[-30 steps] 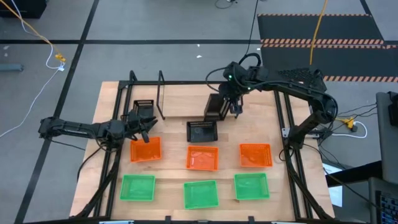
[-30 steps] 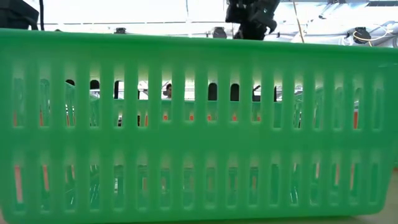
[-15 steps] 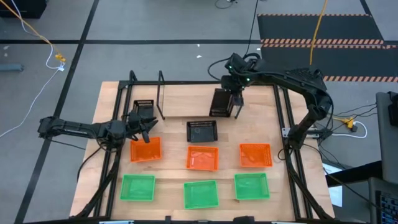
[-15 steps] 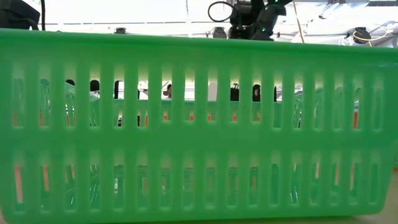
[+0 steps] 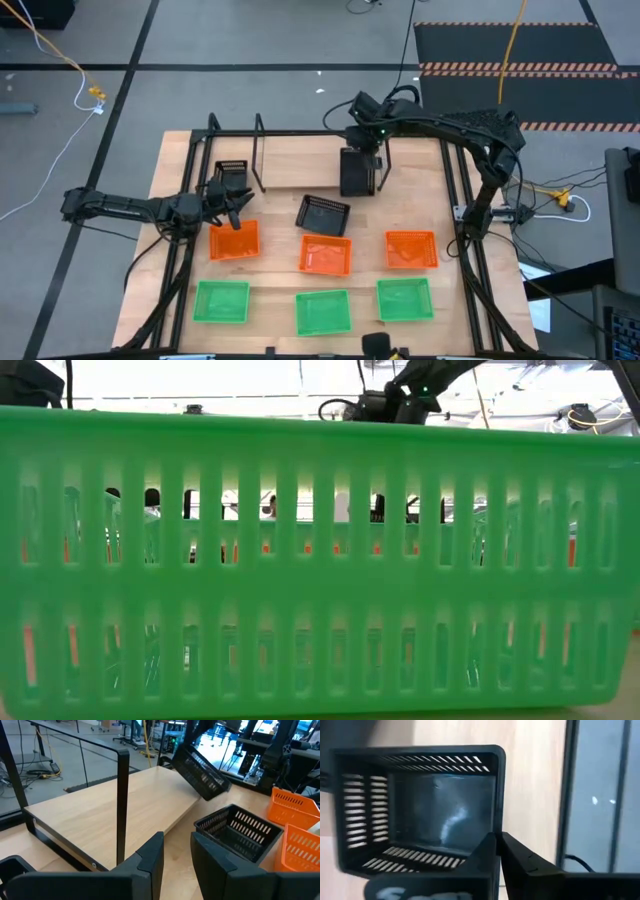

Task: Stack baskets on shelf by color
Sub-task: Put the top right black bin on the shelf

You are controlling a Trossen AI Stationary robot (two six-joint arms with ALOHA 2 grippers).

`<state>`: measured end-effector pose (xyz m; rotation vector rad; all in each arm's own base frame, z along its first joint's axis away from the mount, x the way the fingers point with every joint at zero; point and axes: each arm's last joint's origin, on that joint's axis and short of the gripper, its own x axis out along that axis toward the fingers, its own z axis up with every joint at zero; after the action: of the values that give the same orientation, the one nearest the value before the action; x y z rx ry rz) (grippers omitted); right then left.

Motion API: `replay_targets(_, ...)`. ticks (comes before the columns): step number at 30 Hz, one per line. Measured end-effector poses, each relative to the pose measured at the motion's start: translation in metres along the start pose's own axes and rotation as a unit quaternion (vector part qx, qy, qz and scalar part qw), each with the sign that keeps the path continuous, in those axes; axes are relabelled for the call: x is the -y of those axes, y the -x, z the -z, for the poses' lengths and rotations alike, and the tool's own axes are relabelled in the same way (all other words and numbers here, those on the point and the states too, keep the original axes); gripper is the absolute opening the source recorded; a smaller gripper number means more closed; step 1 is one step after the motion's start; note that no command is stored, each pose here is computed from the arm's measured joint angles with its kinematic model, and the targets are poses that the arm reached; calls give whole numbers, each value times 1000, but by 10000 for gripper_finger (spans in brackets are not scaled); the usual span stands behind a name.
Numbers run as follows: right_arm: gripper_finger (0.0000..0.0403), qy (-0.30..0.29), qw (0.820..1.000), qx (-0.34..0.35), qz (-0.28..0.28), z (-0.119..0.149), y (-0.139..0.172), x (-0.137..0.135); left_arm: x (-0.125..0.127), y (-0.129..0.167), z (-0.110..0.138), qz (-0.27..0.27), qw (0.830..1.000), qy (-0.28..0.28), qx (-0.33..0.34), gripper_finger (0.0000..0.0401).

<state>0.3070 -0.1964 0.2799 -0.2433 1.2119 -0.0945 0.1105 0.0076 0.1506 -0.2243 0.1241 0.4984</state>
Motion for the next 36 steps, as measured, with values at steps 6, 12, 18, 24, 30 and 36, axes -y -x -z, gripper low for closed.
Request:
replay_targets(6, 65, -23, 992, -47, 118, -1, 4, 8, 0, 0, 0, -1, 1000, -1, -2, 97)
replay_targets(12, 102, -37, 986, 25, 164, -7, 45, 2, 0, 0, 1, -1, 1000, -2, -3, 97)
replay_targets(18, 113, -129, 980, 152, -8, -13, 69, -29, 0, 0, 1, -1, 1000, 1, -4, 97)
replay_targets(24, 113, -110, 990, 86, -9, -10, 39, -70, 0, 0, 1, -1, 1000, 1, -5, 97)
replay_targets(30, 114, -98, 993, 63, -4, 1, 5, -88, 0, 0, 1, -1, 1000, -1, -4, 97)
replay_targets(36, 114, -99, 992, 72, -15, 12, -17, -96, 0, 0, 1, -4, 1000, -8, -3, 97)
